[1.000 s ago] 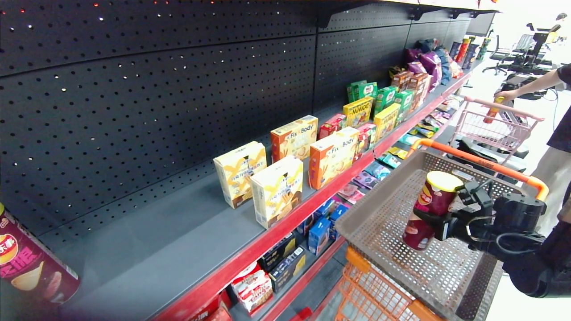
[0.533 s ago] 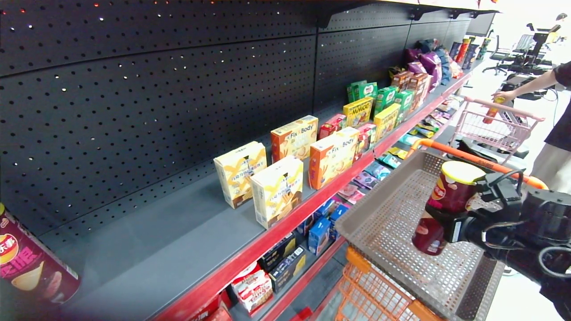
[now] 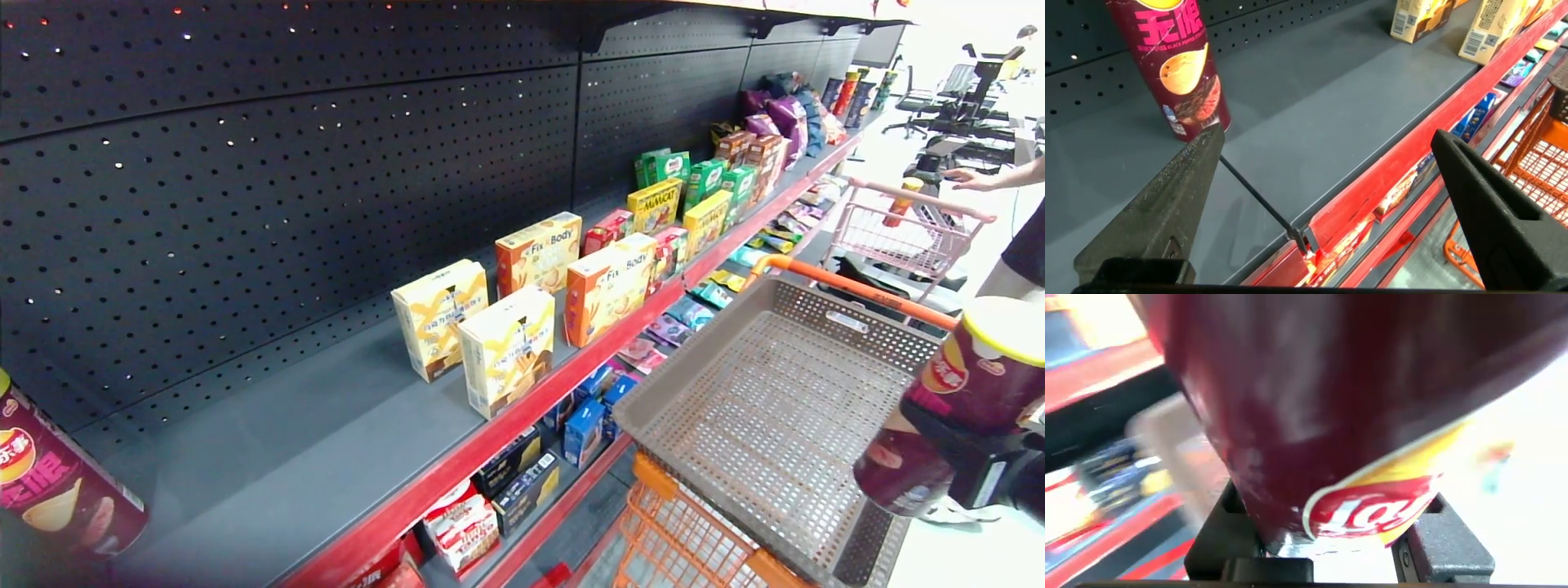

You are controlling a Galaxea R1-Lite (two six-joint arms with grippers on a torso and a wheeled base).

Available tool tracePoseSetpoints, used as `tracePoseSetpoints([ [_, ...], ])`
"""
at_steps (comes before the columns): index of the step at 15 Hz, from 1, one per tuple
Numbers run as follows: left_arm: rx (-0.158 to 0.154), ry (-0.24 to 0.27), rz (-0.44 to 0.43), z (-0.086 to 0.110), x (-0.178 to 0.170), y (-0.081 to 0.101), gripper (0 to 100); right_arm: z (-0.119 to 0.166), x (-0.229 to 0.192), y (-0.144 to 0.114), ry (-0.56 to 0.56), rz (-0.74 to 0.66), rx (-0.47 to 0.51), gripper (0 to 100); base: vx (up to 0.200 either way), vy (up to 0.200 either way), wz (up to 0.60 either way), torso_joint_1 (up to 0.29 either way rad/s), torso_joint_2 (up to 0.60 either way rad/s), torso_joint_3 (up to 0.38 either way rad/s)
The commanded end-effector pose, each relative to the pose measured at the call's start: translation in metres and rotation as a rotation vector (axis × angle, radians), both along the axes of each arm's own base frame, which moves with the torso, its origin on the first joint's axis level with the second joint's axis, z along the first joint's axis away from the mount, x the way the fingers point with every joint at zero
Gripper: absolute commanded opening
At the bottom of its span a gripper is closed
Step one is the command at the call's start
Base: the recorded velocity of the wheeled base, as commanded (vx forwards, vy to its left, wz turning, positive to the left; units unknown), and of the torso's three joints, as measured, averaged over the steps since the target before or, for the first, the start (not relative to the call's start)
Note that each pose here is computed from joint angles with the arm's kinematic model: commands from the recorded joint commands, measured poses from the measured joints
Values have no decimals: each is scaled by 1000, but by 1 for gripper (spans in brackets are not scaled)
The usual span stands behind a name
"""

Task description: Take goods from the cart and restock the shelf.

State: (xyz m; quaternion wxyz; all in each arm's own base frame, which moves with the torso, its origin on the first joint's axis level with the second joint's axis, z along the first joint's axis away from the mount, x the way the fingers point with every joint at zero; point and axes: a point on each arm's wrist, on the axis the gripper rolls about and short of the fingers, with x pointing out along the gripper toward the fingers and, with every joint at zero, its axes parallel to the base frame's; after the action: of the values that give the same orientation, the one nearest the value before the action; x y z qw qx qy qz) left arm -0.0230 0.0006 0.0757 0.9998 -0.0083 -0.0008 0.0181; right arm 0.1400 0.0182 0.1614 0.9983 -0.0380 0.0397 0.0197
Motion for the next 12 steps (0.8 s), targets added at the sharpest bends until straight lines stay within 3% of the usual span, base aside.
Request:
tracePoseSetpoints([
  [1, 0, 1, -1, 0, 0, 0, 100, 6, -31, -7, -88, -90, -9, 0, 0, 0, 0, 0, 0, 0],
  [4, 0, 3, -1, 0, 0, 0, 100, 1, -37, -12, -88, -140, -20, 0, 0, 0, 0, 0, 0, 0],
  [7, 0, 1, 1, 0, 0, 0, 100, 7, -34, -13, -94, -226, -135, 0, 0, 0, 0, 0, 0, 0],
  [12, 0, 1, 1, 0, 0, 0, 100, 9, -35, -8, -103, -156, -131, 0, 0, 0, 600, 0, 0, 3],
])
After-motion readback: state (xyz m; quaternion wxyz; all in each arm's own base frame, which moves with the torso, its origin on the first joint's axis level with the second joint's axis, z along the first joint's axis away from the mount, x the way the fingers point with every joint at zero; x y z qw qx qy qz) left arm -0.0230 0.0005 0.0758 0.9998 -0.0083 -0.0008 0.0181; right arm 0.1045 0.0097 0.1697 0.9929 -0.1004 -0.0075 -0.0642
